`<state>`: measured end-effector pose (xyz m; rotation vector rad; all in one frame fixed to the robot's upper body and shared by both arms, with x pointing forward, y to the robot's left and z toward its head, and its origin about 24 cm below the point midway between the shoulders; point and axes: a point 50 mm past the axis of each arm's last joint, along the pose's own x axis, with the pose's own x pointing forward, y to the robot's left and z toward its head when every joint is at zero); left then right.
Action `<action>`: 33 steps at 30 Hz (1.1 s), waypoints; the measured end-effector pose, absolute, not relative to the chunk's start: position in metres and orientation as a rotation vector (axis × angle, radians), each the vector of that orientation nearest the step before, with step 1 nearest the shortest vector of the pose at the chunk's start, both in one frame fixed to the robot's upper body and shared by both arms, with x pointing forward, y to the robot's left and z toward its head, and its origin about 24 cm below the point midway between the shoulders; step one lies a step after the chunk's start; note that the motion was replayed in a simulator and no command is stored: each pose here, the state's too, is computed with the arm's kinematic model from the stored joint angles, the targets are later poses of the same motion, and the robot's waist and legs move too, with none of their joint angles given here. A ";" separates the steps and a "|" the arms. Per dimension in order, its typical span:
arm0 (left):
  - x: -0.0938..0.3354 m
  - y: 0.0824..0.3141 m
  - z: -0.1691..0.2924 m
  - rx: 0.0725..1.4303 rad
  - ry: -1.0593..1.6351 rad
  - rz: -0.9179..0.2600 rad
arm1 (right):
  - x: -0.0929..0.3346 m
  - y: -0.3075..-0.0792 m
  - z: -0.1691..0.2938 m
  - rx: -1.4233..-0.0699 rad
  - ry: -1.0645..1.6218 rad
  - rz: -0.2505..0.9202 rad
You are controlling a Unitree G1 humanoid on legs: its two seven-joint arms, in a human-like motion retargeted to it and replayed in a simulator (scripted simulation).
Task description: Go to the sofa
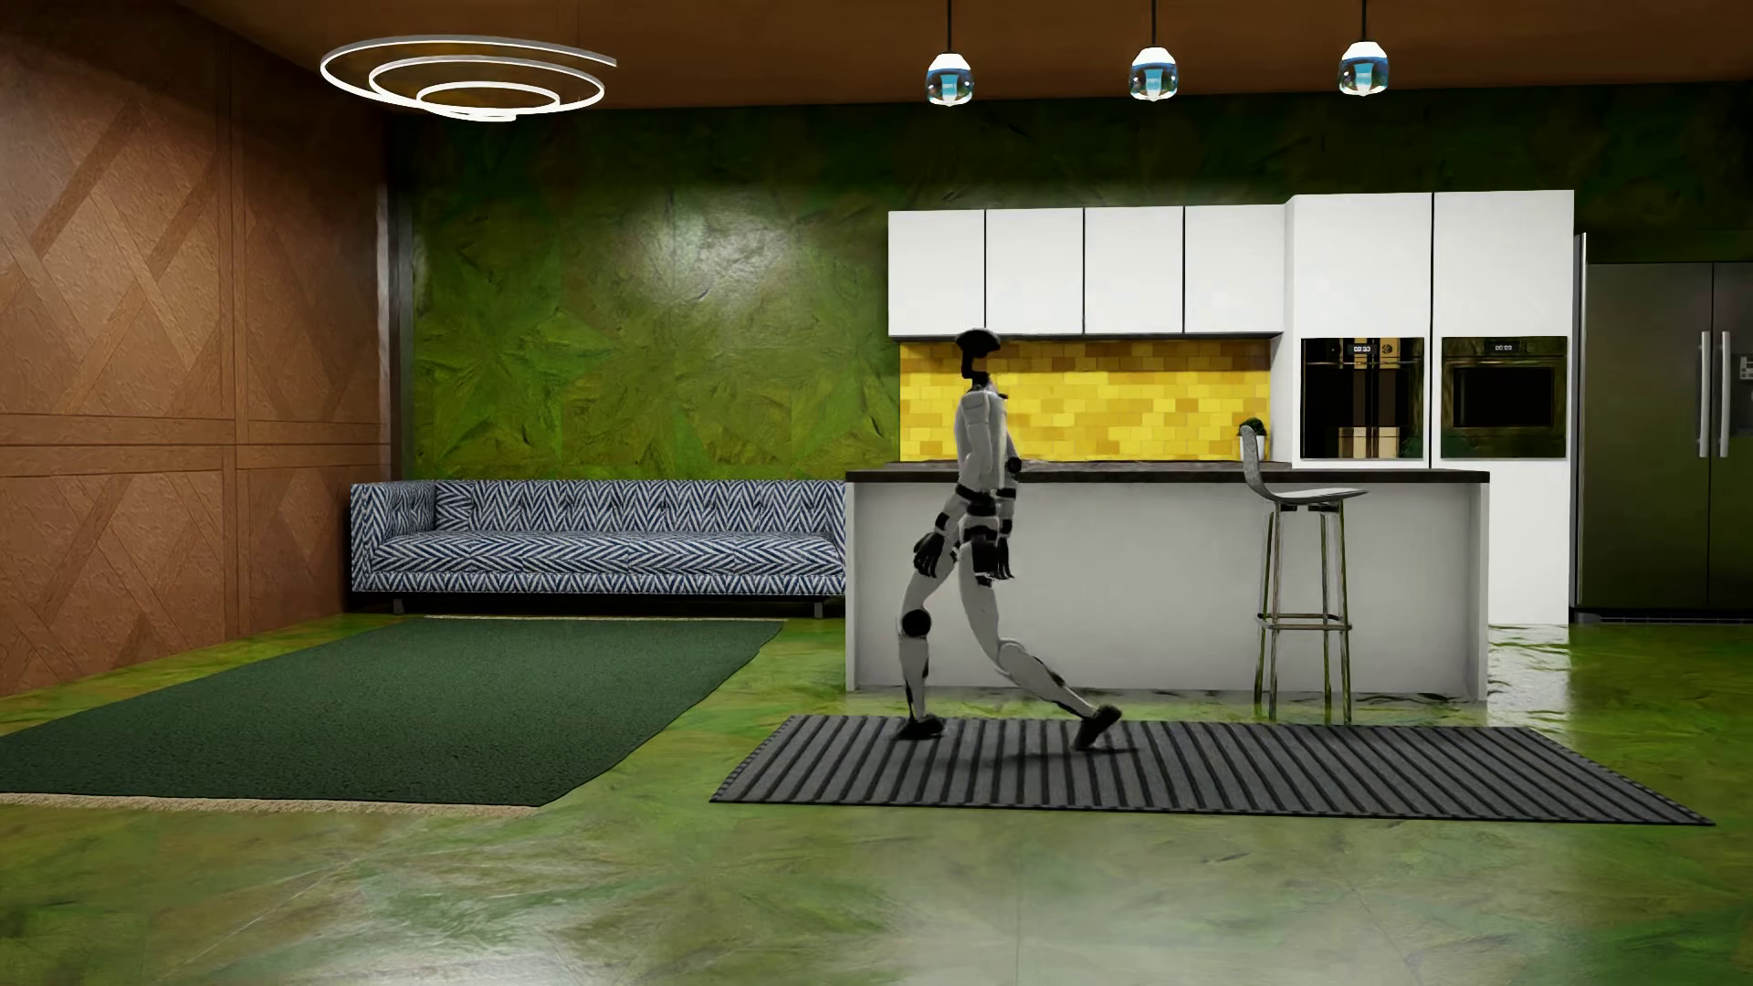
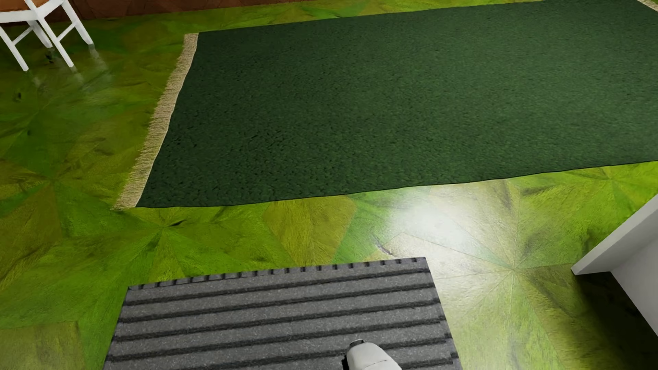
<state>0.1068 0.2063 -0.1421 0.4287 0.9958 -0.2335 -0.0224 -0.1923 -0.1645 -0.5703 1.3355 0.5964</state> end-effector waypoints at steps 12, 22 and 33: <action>-0.018 0.220 -0.162 0.469 1.379 -0.312 | 0.139 -0.202 -0.130 -0.620 0.891 0.421; 0.042 0.209 -0.157 0.481 1.180 -0.337 | 0.042 -0.185 -0.161 -0.552 1.161 0.524; 0.033 0.231 -0.154 0.410 1.215 -0.160 | -0.029 -0.213 -0.162 -0.567 1.384 0.502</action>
